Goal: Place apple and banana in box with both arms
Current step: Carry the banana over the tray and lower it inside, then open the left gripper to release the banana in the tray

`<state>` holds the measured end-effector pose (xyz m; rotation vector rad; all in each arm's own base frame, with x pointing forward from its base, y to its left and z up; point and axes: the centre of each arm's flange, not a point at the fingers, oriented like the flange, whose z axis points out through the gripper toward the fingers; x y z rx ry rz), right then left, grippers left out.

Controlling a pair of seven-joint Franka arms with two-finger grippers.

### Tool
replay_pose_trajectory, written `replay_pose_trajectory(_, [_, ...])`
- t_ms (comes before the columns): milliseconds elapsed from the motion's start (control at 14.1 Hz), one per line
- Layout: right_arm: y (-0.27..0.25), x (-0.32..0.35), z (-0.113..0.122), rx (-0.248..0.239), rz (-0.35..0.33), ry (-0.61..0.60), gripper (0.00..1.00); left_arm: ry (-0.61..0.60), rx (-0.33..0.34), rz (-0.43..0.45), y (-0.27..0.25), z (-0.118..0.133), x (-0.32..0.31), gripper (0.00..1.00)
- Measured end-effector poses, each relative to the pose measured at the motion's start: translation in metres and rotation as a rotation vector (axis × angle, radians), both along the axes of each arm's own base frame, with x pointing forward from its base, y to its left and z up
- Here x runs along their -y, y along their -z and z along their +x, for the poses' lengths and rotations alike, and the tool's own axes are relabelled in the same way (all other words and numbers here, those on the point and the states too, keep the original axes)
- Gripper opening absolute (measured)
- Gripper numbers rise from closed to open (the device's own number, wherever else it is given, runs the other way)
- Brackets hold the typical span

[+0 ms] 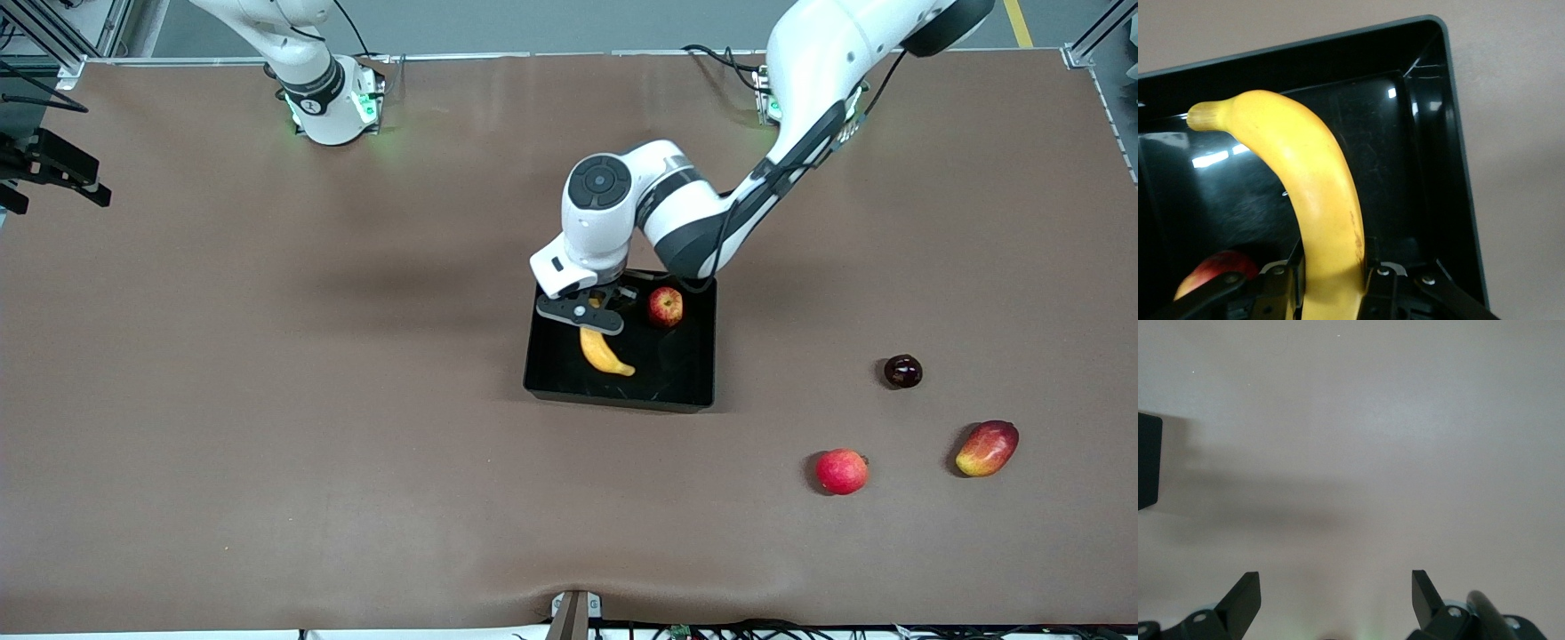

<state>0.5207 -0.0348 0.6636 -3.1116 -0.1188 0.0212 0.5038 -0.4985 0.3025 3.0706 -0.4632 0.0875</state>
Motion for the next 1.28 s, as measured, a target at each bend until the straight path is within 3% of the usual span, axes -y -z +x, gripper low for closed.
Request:
replay_pose_trajectory(925, [0.0, 0.0, 0.0, 0.0, 0.004, 0.0, 1.0, 0.044, -0.012, 0.018, 0.111, -0.002, 0.002, 0.36])
replay_pose_trajectory(1281, [0.0, 0.0, 0.0, 0.001, 0.006, 0.002, 1.0, 0.002, 0.024, 0.032, 0.11, 0.006, 0.001, 0.81])
